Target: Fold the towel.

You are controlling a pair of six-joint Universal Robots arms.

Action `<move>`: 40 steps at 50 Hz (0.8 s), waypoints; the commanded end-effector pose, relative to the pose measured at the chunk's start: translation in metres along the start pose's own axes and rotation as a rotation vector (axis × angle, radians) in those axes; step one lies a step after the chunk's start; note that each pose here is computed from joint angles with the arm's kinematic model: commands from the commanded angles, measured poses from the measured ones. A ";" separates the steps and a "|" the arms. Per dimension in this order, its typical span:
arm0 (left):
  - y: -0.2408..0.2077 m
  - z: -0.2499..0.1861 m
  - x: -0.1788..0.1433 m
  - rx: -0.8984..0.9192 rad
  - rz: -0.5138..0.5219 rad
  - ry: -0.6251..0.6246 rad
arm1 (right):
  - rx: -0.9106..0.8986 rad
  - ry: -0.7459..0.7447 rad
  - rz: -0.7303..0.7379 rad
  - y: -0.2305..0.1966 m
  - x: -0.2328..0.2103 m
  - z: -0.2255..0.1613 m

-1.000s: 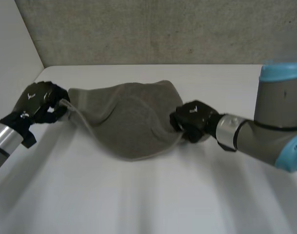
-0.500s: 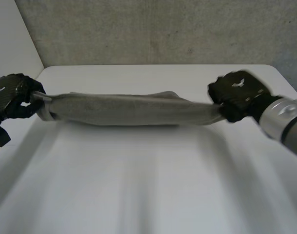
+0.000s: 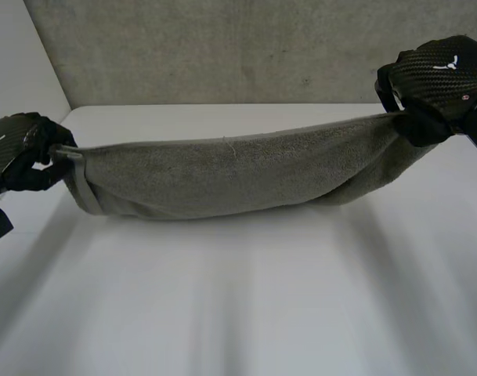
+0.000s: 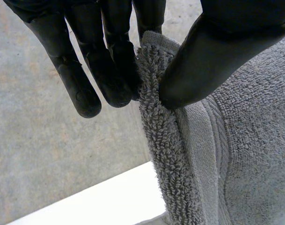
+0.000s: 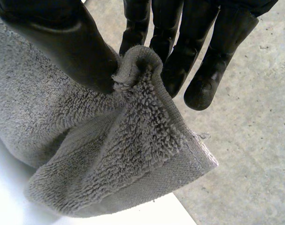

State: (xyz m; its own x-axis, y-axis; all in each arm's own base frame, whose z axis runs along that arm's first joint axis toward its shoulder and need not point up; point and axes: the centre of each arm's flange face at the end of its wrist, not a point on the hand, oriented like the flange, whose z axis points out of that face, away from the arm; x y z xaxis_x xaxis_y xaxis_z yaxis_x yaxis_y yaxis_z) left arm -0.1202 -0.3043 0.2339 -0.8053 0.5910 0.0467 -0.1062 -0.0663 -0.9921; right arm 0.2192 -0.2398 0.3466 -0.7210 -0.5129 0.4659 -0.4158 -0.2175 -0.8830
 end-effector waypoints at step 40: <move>-0.002 0.087 -0.049 0.078 -0.050 -0.020 | -0.127 -0.349 -0.004 0.019 -0.063 0.083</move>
State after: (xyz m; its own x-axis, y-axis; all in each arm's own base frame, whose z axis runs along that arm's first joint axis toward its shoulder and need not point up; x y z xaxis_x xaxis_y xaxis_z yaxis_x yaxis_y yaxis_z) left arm -0.1520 -0.4186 0.3093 -0.8473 0.5292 0.0461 -0.2189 -0.2687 -0.9380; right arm 0.3109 -0.3105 0.3474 -0.6165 -0.6499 0.4444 -0.3807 -0.2480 -0.8908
